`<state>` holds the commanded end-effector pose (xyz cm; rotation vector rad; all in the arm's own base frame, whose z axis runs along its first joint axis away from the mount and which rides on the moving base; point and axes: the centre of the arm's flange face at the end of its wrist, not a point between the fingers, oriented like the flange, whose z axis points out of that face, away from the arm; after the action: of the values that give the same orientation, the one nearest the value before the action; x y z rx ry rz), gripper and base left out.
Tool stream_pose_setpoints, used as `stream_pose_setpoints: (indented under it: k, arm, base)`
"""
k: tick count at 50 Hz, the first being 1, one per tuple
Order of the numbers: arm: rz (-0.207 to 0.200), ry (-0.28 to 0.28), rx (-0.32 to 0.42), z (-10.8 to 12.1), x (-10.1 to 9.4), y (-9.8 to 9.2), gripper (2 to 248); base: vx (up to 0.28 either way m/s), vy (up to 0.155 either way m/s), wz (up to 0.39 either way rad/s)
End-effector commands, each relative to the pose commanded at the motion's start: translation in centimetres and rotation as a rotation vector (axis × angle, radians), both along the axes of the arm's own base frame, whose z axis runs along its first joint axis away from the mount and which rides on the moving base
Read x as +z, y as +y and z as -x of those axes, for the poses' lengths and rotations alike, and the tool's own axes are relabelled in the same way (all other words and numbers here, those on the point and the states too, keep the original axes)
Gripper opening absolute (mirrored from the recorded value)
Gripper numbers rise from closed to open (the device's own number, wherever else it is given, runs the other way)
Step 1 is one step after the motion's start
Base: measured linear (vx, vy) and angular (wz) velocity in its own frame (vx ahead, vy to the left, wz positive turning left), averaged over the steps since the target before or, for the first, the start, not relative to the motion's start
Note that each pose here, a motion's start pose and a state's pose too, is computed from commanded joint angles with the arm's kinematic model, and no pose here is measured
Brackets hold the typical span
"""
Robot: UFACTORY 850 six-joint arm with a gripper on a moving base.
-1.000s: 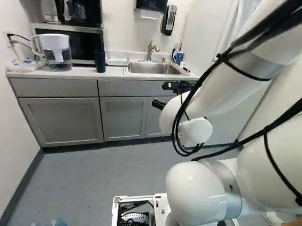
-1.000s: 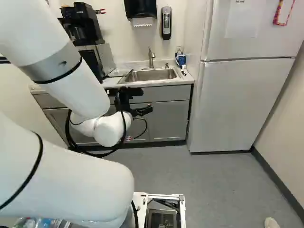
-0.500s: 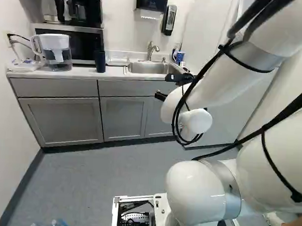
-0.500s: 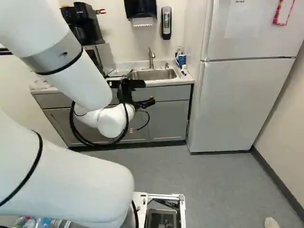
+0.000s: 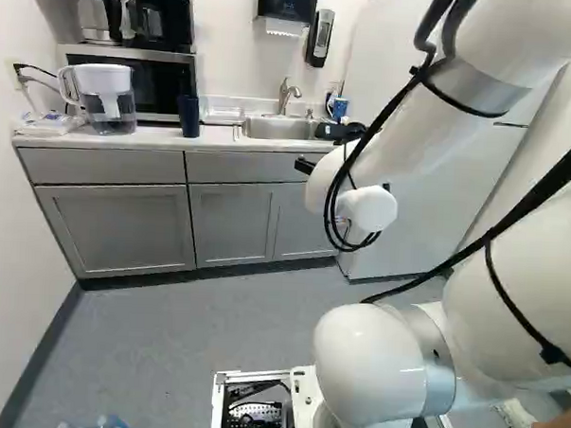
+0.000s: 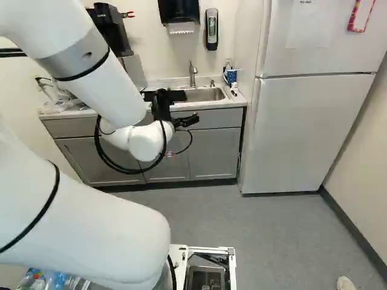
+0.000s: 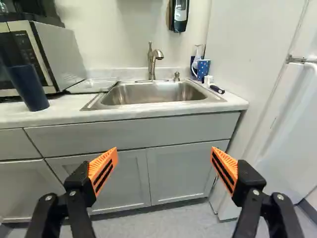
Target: Rinse the cup and place it in the tray
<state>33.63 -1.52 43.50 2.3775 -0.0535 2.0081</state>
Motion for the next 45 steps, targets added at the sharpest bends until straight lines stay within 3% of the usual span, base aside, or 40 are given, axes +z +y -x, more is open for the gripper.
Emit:
stream_pose_setpoints:
  k: [45]
  arm:
    - [0.004,-0.099,0.004,-4.5,4.8,-0.1,247]
  base:
    - [0.0,0.0,0.0]
